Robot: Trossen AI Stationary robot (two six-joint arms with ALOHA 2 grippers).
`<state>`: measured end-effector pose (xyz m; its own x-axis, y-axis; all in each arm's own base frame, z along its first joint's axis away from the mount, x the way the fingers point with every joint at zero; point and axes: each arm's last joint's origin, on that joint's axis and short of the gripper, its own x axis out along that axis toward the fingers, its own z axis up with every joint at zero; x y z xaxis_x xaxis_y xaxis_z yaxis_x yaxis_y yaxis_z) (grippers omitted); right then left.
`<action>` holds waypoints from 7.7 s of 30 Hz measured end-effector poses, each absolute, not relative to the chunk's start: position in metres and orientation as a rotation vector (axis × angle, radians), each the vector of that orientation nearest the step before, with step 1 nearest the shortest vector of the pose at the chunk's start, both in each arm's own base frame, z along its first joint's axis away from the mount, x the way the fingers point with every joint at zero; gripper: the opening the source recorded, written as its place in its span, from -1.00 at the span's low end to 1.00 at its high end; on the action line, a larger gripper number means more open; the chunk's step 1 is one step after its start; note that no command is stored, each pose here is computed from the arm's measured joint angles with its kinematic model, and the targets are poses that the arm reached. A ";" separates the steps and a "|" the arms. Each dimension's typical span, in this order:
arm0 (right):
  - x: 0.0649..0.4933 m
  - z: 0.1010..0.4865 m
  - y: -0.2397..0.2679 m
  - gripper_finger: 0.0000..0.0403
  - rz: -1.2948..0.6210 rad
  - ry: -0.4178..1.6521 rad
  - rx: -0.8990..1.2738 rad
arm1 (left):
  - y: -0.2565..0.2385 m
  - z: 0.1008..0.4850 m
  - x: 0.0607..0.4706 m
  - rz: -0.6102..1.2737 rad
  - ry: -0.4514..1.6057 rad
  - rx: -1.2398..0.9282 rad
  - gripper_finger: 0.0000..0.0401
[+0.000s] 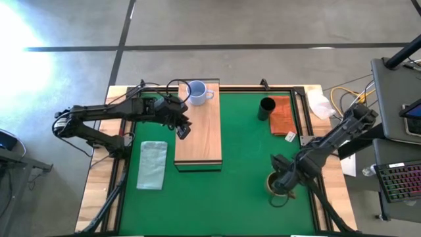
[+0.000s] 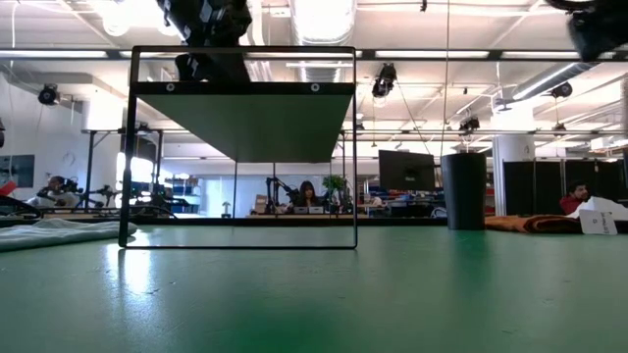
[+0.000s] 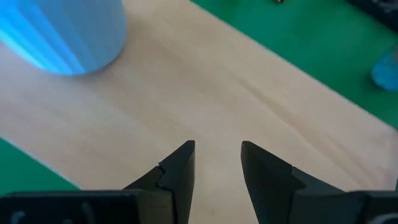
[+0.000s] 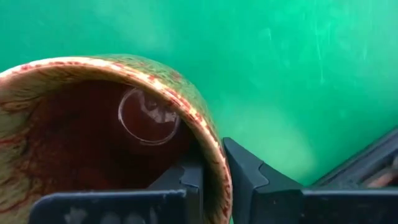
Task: Stack small to large cups/mugs on shelf
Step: Put the green mug on the shelf, then put the black cup on the shelf
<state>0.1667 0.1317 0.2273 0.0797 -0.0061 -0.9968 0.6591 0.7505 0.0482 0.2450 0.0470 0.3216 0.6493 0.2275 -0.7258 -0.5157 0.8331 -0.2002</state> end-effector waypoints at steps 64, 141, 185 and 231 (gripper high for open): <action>0.431 0.367 -0.077 -0.78 -0.261 0.915 0.370 | 0.026 0.292 0.220 0.546 0.601 -0.285 -0.42; 0.378 0.439 -0.094 -0.36 -0.582 0.615 0.277 | 0.026 0.273 0.232 0.442 0.630 -0.225 -0.42; 0.178 0.283 -0.163 0.03 -0.960 1.213 0.696 | 0.020 0.318 0.157 0.447 0.448 -0.376 -0.42; 0.289 0.411 -0.026 -0.96 -0.508 1.062 0.514 | 0.021 0.309 0.162 0.500 0.520 -0.404 -0.42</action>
<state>0.2891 -0.0262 0.4113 0.3974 -0.1417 -0.9066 0.6169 0.7727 0.1495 0.1617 0.0211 0.3089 0.7545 0.3457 -0.5579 -0.5440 0.8049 -0.2370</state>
